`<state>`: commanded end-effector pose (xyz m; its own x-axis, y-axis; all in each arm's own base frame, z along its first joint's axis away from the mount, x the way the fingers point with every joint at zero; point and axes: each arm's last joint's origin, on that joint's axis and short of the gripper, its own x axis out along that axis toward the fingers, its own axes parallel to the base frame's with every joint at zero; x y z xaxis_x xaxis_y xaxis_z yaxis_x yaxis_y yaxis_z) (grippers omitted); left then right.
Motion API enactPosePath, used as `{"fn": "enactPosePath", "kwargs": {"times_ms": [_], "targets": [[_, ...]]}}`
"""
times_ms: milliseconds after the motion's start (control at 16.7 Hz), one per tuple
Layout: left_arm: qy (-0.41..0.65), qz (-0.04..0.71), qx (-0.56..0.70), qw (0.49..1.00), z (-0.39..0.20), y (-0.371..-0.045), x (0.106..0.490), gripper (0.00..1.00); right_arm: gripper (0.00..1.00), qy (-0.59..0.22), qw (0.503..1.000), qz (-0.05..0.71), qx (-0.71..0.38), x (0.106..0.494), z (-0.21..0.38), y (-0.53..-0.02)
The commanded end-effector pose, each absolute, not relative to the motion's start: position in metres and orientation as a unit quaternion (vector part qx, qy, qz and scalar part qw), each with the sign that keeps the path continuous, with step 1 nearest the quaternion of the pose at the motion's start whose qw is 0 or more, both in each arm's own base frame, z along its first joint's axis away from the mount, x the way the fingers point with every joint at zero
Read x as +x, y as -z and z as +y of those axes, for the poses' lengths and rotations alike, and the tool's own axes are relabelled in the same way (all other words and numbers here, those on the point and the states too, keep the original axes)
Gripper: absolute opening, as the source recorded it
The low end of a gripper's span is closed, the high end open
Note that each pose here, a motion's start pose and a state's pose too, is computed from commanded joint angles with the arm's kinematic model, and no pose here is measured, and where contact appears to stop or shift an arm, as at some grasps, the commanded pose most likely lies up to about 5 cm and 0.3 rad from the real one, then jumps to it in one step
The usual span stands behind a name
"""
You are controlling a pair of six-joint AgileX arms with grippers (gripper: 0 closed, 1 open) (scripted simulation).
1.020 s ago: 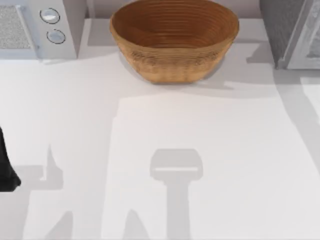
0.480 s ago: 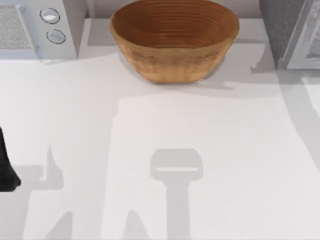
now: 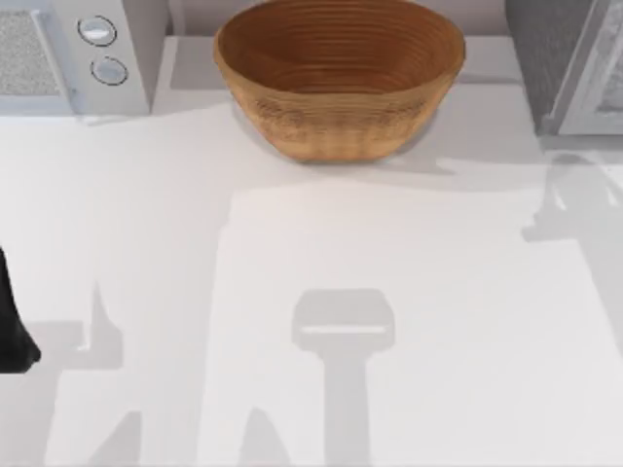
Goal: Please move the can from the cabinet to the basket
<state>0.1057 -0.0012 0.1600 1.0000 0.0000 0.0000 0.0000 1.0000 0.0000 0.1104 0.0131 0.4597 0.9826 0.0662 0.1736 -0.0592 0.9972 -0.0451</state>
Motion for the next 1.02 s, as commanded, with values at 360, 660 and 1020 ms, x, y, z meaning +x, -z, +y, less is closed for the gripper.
{"fn": "enactPosePath", "kwargs": {"times_ms": [360,660,1020], "targets": [[0.0,0.0,0.0,1.0,-0.001,-0.16,0.106,1.0,0.0,-0.027,0.999,-0.036,-0.019,0.1,0.005,-0.291],[0.0,0.0,0.0,1.0,-0.001,-0.16,0.106,1.0,0.0,-0.009,1.0,-0.012,-0.007,0.103,0.0,-0.191],[0.0,0.0,0.0,1.0,-0.001,-0.16,0.106,1.0,0.0,0.0,1.0,0.0,0.0,0.106,-0.001,-0.16]]}}
